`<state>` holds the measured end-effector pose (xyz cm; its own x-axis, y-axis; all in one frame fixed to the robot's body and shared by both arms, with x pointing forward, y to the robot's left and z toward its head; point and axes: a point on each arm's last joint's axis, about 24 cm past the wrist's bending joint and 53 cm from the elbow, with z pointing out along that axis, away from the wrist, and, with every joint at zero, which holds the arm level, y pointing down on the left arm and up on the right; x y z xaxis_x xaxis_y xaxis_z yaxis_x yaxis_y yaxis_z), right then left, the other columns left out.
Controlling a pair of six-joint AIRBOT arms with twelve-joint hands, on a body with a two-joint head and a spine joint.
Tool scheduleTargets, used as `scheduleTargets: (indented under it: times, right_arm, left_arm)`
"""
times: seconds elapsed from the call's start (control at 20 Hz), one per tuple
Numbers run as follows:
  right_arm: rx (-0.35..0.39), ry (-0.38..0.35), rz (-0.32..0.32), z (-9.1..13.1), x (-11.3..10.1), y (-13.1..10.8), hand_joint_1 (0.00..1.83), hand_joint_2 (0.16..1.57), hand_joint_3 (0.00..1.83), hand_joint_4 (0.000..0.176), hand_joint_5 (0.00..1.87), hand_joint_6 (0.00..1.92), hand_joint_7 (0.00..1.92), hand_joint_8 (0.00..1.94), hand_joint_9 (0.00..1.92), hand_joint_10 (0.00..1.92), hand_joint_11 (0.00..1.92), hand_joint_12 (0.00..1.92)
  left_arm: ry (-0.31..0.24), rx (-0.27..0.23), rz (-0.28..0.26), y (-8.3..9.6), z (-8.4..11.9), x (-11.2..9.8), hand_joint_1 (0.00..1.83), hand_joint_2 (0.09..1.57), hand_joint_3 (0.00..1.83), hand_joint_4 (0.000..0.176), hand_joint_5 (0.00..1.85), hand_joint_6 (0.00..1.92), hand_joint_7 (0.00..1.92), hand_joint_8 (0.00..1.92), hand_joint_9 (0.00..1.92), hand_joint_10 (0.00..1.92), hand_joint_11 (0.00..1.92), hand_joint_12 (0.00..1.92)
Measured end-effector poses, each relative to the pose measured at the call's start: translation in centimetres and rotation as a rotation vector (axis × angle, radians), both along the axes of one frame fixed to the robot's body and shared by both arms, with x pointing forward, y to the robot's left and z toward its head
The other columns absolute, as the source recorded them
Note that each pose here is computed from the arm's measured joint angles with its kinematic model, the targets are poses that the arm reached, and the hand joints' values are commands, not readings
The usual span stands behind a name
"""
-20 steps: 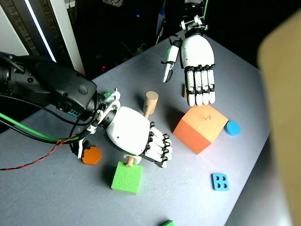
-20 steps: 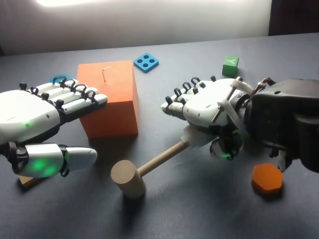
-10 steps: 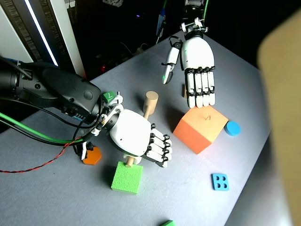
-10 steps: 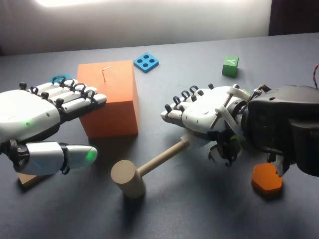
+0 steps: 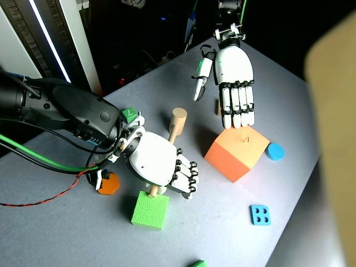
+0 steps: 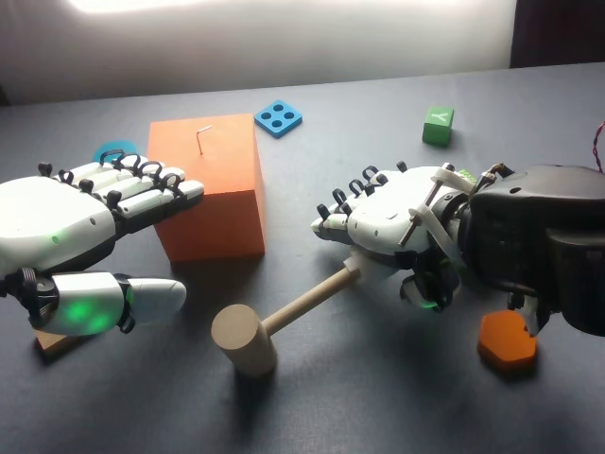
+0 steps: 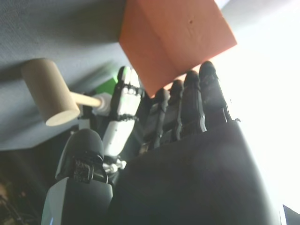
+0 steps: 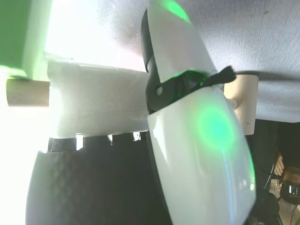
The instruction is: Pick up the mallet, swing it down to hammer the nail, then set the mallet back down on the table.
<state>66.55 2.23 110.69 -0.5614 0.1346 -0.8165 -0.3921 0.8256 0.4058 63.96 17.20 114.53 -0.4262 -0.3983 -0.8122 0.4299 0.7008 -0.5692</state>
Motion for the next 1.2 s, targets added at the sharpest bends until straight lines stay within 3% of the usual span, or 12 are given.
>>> scheduleTargets:
  times: [0.1, 0.15, 0.35, 0.4, 0.5, 0.55, 0.6, 0.65, 0.7, 0.9, 1.05, 1.2]
  right_arm:
    - [0.0, 0.0, 0.0, 0.0, 0.0, 0.01, 1.4, 1.05, 0.0, 0.0, 0.32, 0.03, 0.35, 0.04, 0.38, 0.05, 0.0, 0.89]
    - [0.0, 0.0, 0.0, 0.0, 0.0, 0.01, 1.41, 1.02, 0.0, 0.0, 0.59, 0.03, 0.63, 0.03, 0.64, 0.07, 0.09, 1.07]
    - [-0.007, -0.016, 0.01, 0.24, 0.03, 0.13, 1.39, 1.05, 0.0, 0.0, 0.76, 0.17, 0.81, 0.12, 0.82, 0.26, 0.29, 1.08]
    - [-0.007, -0.017, 0.011, 0.24, 0.05, 0.13, 1.33, 1.24, 0.0, 0.0, 0.71, 1.31, 0.66, 1.51, 0.68, 1.43, 0.35, 1.34]
    - [-0.007, -0.018, 0.012, 0.26, 0.05, 0.14, 1.33, 1.23, 0.0, 0.0, 0.64, 1.52, 0.78, 1.3, 0.78, 1.4, 0.46, 1.47]
    - [-0.006, -0.02, 0.013, 0.38, 0.1, 0.16, 1.31, 1.26, 0.01, 0.0, 0.6, 1.81, 0.7, 1.5, 0.65, 1.72, 0.48, 1.7]
    - [-0.006, -0.02, 0.014, 0.38, 0.09, 0.17, 1.31, 1.26, 0.01, 0.0, 0.6, 1.81, 0.7, 1.5, 0.65, 1.72, 0.48, 1.7]
    - [-0.006, -0.018, 0.013, 0.34, 0.08, 0.16, 1.34, 1.24, 0.0, 0.0, 0.68, 1.9, 0.63, 1.85, 0.62, 1.88, 0.54, 1.8]
    - [-0.001, 0.001, 0.002, -0.03, 0.01, 0.0, 1.08, 1.32, 0.01, 0.0, 0.6, 1.68, 0.62, 1.94, 0.8, 1.92, 0.89, 1.92]
    - [-0.006, -0.004, 0.005, -0.06, 0.01, -0.04, 0.74, 1.41, 0.01, 0.0, 0.54, 1.92, 0.92, 1.94, 1.11, 1.92, 1.29, 1.92]
    - [-0.008, -0.005, 0.014, 0.0, -0.25, 0.06, 0.44, 1.48, 0.01, 0.0, 0.7, 1.92, 1.31, 1.94, 1.49, 1.92, 1.65, 1.92]
    - [0.012, 0.0, 0.026, 0.45, -0.7, 0.32, 0.29, 1.55, 0.01, 0.0, 1.12, 1.92, 1.55, 1.94, 1.68, 1.92, 1.87, 1.92]
  left_arm:
    - [0.001, -0.002, 0.002, 0.03, 0.01, 0.02, 0.0, 1.32, 0.0, 0.0, 0.05, 0.0, 0.01, 0.0, 0.0, 0.0, 0.0, 0.0]
    - [0.001, -0.002, 0.002, 0.03, 0.01, 0.03, 0.0, 1.32, 0.0, 0.0, 0.06, 0.01, 0.03, 0.01, 0.0, 0.0, 0.0, 0.0]
    - [0.006, -0.009, 0.003, 0.04, 0.02, 0.03, 0.0, 1.32, 0.0, 0.0, 0.05, 0.0, 0.01, 0.0, 0.0, 0.0, 0.0, 0.0]
    - [0.006, -0.01, 0.004, 0.04, 0.02, 0.03, 0.0, 1.32, 0.0, 0.0, 0.05, 0.0, 0.0, 0.0, 0.0, 0.0, 0.0, 0.0]
    - [0.007, -0.011, 0.004, 0.04, 0.03, 0.03, 0.0, 1.31, 0.0, 0.0, 0.02, 0.0, 0.0, 0.0, 0.0, 0.0, 0.0, 0.0]
    - [0.007, -0.011, 0.004, 0.04, 0.02, 0.03, 0.0, 1.32, 0.0, 0.0, 0.01, 0.0, 0.0, 0.0, 0.0, 0.0, 0.0, 0.0]
    - [0.007, -0.011, 0.004, 0.04, 0.02, 0.03, 0.0, 1.32, 0.0, 0.0, 0.01, 0.0, 0.0, 0.0, 0.0, 0.0, 0.0, 0.0]
    - [0.008, -0.012, 0.004, 0.04, 0.02, 0.03, 0.0, 1.32, 0.0, 0.0, 0.02, 0.0, 0.0, 0.0, 0.0, 0.0, 0.0, 0.0]
    - [0.008, -0.012, 0.004, 0.04, 0.02, 0.03, 0.0, 1.32, 0.0, 0.0, 0.0, 0.0, 0.0, 0.0, 0.0, 0.0, 0.0, 0.0]
    - [0.009, -0.012, 0.004, 0.05, 0.0, 0.03, 0.0, 1.32, 0.0, 0.0, 0.0, 0.0, 0.0, 0.0, 0.0, 0.0, 0.0, 0.0]
    - [0.011, -0.014, 0.005, 0.05, -0.01, 0.04, 0.0, 1.32, 0.0, 0.0, 0.02, 0.01, 0.01, 0.0, 0.0, 0.0, 0.0, 0.0]
    - [0.011, -0.014, 0.004, 0.01, -0.03, 0.03, 0.0, 1.33, 0.0, 0.0, 0.01, 0.01, 0.0, 0.0, 0.0, 0.0, 0.0, 0.0]
